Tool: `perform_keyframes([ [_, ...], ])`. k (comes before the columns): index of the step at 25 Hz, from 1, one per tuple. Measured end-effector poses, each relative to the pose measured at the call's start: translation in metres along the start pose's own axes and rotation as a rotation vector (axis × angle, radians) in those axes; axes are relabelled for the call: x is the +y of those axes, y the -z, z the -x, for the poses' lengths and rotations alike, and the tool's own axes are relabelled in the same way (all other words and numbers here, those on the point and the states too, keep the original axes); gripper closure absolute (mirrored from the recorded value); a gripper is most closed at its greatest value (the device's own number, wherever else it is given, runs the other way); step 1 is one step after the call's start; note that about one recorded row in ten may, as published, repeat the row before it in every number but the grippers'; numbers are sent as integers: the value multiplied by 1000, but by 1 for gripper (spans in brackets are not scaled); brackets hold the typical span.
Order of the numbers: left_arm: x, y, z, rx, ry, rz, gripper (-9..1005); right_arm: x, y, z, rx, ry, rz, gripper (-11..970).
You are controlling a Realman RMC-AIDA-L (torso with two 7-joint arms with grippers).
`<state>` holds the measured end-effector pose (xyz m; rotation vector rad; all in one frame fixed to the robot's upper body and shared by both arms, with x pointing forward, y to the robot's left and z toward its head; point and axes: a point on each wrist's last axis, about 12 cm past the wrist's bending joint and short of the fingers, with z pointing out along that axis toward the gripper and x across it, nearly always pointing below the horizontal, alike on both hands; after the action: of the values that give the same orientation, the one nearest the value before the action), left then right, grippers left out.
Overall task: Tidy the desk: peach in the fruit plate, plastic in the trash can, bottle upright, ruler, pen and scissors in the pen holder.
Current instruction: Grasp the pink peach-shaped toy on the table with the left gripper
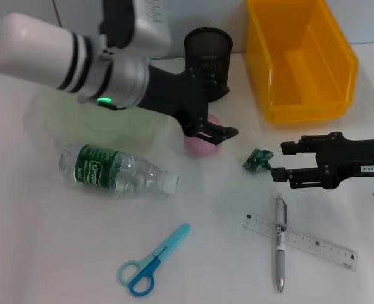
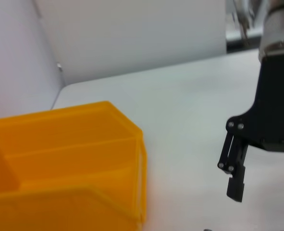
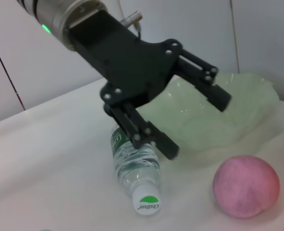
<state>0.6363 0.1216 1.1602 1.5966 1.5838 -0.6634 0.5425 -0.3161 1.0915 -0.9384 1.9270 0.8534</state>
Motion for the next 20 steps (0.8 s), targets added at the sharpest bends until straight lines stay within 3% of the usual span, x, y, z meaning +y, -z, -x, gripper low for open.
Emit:
perform_keyframes([
  [1, 3, -16, 18, 67, -113, -5, 231, 0, 1, 0, 0, -2, -2, 248],
  [4, 3, -16, 18, 67, -113, -5, 234, 0, 1, -1, 1, -5, -1, 249],
  [6, 6, -29, 25, 148, -197, 18, 236, 1, 2, -1, 2, -8, 0, 249],
  [13, 1, -46, 12, 262, -251, 76, 242, -1, 3, 0, 4, -3, -3, 252],
  [20, -5, -53, 3, 293, -246, 96, 249, -2, 3, 3, 5, 4, 2, 254],
])
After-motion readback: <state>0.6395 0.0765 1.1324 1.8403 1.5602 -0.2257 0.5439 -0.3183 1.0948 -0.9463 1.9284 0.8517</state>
